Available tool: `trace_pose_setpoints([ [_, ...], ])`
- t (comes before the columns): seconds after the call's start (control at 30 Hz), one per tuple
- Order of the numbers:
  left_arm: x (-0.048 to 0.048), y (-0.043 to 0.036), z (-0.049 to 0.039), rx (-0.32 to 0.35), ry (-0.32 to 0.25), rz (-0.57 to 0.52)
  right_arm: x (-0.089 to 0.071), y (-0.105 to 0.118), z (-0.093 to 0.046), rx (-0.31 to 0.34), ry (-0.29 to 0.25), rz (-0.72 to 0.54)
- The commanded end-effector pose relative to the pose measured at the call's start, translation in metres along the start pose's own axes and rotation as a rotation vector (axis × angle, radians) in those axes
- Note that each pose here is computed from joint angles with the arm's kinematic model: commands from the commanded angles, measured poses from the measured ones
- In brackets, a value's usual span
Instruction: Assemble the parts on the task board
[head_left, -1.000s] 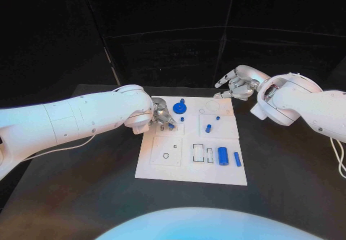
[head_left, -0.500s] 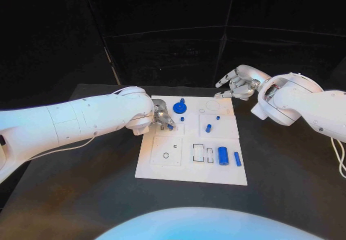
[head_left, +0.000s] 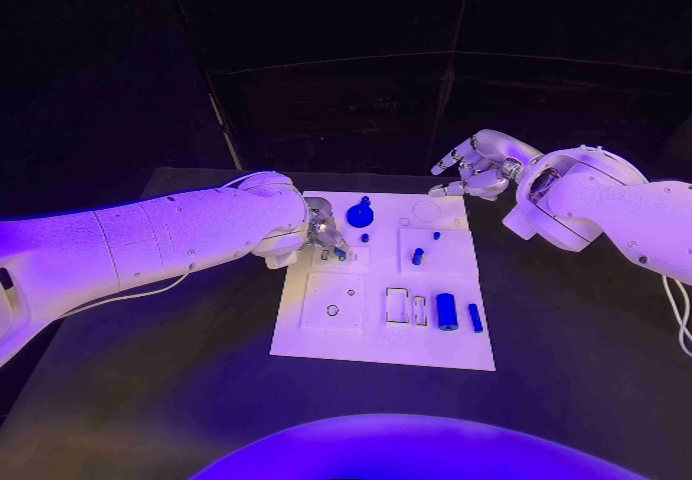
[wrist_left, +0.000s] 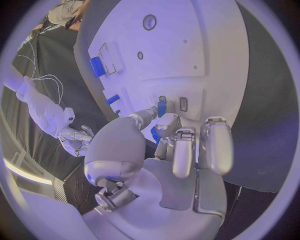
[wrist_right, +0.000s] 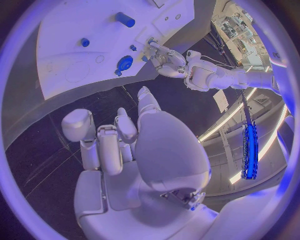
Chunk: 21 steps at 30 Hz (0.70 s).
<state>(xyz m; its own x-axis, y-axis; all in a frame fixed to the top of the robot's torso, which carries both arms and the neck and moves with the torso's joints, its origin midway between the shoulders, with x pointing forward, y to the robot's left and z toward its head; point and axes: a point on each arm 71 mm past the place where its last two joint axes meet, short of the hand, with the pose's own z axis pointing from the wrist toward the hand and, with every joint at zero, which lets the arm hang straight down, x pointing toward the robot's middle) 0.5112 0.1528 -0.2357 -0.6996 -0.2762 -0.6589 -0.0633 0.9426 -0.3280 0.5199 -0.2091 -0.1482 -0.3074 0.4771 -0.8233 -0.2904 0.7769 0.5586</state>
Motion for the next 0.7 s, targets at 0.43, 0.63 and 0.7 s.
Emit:
trace_pose_setpoints([
  [0.43, 0.0030, 0.0013, -0.0003, -0.012, 0.024, 0.038, -0.0011, 0.0004, 0.0010, -0.003, 0.001, 0.000],
  [0.63, 0.0034, 0.0008, -0.0004, -0.009, 0.028, 0.038, -0.0013, -0.0001, 0.0013, -0.002, 0.000, 0.000],
  [0.7, 0.0036, 0.0006, -0.0005, -0.008, 0.029, 0.037, -0.0012, -0.0001, 0.0015, -0.002, 0.001, 0.000],
])
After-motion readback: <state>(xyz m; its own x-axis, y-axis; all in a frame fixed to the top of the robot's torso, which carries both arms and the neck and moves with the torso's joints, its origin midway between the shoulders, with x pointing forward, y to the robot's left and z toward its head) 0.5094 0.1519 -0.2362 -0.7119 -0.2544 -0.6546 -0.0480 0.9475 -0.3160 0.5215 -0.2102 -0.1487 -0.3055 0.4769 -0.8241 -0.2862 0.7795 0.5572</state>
